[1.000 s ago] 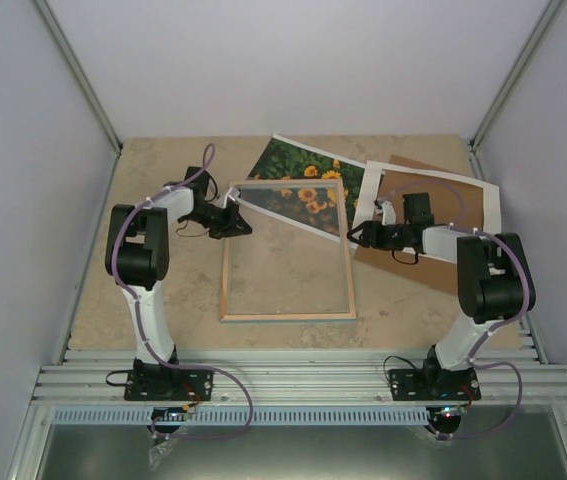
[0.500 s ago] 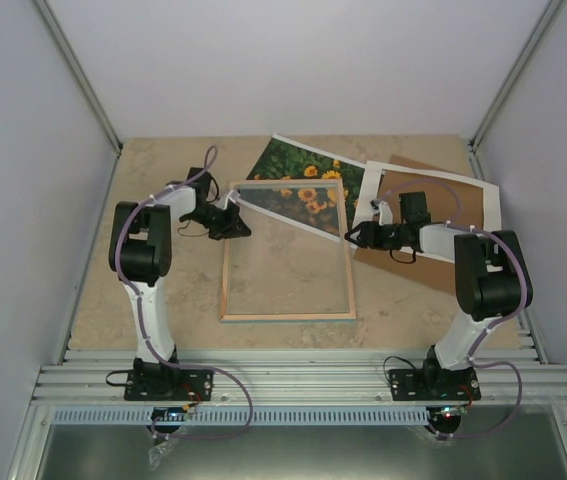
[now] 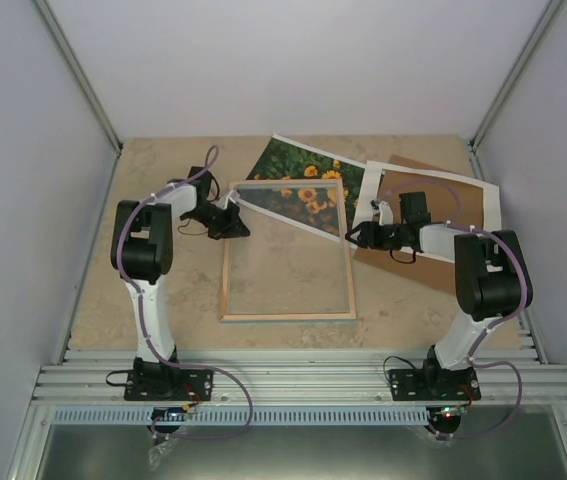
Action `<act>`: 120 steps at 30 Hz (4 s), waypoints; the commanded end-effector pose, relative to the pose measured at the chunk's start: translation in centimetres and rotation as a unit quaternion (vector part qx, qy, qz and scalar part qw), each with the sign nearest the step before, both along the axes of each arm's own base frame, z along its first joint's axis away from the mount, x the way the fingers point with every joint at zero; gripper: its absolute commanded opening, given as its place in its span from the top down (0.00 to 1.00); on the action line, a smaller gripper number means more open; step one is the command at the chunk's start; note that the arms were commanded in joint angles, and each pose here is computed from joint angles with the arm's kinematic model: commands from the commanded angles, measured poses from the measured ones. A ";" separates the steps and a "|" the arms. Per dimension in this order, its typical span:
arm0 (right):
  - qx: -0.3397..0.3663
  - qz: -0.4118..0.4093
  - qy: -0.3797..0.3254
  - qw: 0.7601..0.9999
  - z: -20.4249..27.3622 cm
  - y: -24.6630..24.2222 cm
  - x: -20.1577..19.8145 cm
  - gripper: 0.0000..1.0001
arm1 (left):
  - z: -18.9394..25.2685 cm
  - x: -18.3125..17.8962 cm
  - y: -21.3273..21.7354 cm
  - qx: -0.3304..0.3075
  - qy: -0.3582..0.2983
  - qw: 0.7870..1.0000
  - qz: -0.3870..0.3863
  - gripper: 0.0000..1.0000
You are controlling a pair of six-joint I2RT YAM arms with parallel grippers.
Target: Put the photo into the frame
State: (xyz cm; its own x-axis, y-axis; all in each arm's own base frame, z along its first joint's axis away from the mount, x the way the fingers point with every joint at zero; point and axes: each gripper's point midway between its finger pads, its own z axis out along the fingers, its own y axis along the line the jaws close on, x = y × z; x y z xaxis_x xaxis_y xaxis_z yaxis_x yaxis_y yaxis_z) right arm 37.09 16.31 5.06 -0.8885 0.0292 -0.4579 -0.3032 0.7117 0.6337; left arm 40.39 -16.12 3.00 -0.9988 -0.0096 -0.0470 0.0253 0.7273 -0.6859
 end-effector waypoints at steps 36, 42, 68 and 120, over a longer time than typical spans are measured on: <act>-0.005 0.000 -0.030 1.000 1.6 0.0 0.6 0.44 | -2.4 -1.0 4.2 0.138 0.015 0.990 0.006 1.00; -0.005 0.000 -0.029 1.000 1.5 0.0 0.6 0.44 | -2.3 -1.0 4.1 0.137 0.015 0.990 0.005 1.00; 0.007 0.017 -0.048 0.999 2.2 1.7 2.1 0.46 | -2.3 -0.9 2.7 0.138 0.007 0.990 -0.027 1.00; -0.010 -0.003 -0.014 1.000 -0.4 0.9 0.7 0.51 | 3.7 -2.7 -1.1 -0.174 0.090 0.980 0.029 1.00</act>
